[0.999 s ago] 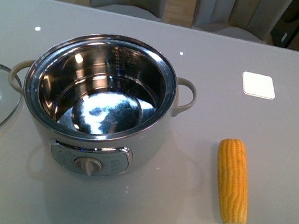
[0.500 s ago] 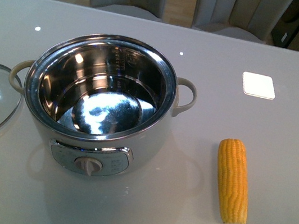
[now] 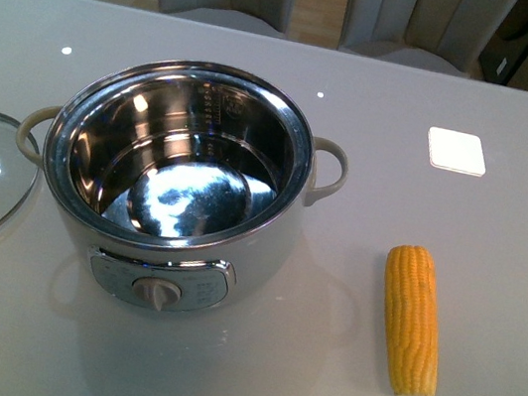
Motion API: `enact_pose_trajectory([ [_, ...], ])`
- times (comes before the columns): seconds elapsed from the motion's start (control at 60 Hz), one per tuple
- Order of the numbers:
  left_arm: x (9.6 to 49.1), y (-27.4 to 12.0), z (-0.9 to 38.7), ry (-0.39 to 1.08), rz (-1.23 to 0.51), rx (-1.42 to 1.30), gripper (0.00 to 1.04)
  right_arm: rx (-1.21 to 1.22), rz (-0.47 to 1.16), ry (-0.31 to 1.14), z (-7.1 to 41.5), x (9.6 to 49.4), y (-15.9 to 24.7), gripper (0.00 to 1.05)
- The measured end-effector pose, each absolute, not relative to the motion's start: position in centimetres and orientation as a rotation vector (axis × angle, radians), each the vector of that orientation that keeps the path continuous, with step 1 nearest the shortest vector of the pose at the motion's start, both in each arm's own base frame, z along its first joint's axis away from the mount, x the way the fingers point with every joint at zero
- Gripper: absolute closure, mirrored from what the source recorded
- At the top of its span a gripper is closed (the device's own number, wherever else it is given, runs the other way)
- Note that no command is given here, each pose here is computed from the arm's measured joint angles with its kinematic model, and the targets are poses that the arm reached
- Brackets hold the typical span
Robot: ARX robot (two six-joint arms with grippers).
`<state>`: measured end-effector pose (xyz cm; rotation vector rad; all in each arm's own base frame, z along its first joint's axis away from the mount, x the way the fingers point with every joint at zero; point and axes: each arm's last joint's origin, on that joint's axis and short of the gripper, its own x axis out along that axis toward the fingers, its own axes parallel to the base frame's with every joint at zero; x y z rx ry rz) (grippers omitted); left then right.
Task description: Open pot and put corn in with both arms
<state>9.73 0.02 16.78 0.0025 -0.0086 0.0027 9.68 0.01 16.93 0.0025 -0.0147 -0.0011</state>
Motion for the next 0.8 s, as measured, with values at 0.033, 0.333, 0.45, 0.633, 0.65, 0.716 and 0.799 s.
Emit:
enact_pose_trajectory([
  [0.033, 9.7, 0.0, 16.8, -0.009, 0.003, 0.002, 0.41, 0.003, -0.001, -0.015, 16.9, 9.7, 0.0, 0.09],
  [0.333, 9.7, 0.0, 16.8, -0.009, 0.003, 0.002, 0.07, 0.003, -0.001, -0.015, 16.9, 9.7, 0.0, 0.09],
  [0.45, 9.7, 0.0, 16.8, -0.009, 0.003, 0.002, 0.07, 0.128, -0.019, 0.408, 17.1, 9.9, 0.2, 0.09],
  [0.633, 9.7, 0.0, 16.8, -0.009, 0.003, 0.002, 0.07, 0.240, -0.034, 0.843, 16.1, 11.4, 0.8, 0.09],
  [0.65, 9.7, 0.0, 16.8, -0.009, 0.003, 0.002, 0.07, 0.243, -0.029, 0.847, 16.1, 11.6, 0.8, 0.09],
  [0.716, 9.7, 0.0, 16.8, -0.009, 0.003, 0.002, 0.07, 0.253, -0.002, 0.851, 16.2, 12.7, 1.1, 0.09],
  [0.799, 9.7, 0.0, 16.8, -0.009, 0.003, 0.002, 0.07, 0.248, 0.024, 0.849, 16.2, 14.3, 1.6, 0.09],
])
